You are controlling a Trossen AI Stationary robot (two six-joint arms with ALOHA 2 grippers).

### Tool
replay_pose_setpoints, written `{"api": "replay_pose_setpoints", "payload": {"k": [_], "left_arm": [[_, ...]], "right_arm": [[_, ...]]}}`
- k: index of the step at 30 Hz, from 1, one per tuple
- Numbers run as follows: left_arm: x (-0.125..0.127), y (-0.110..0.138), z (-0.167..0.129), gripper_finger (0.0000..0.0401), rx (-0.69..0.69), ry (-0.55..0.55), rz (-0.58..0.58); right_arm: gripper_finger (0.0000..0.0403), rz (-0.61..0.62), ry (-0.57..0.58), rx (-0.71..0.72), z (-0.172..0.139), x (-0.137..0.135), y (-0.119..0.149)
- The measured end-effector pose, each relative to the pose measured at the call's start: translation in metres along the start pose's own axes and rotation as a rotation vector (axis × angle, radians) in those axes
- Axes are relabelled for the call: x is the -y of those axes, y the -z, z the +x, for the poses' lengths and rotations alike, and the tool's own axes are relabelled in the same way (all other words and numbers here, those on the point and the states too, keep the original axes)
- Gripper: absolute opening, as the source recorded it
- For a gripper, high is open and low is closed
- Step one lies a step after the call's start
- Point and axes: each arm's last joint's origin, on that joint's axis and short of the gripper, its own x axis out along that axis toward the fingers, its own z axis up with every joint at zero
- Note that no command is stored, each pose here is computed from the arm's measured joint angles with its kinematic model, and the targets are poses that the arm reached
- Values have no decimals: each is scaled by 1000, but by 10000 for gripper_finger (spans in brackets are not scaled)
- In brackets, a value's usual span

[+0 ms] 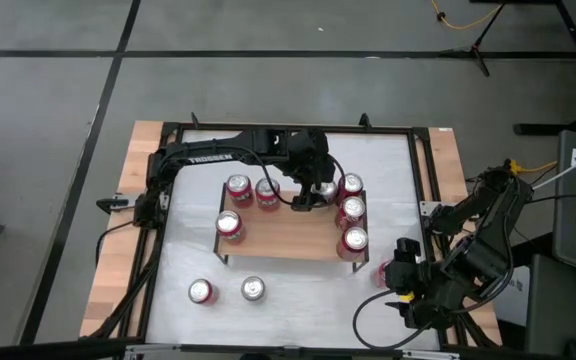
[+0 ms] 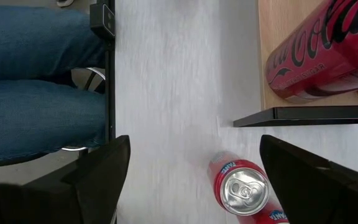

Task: Place canned beverage on shelf
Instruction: Put the silver soda can on the shelf

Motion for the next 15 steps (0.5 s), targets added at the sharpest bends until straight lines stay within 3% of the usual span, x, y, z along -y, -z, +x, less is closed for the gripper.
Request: {"api": "replay_pose_setpoints", "payload": {"k": [15], "left_arm": [[-1,-2,-2,326,6,-6,2]], "right_arm": [[347,0,0,0,0,0,0]]}}
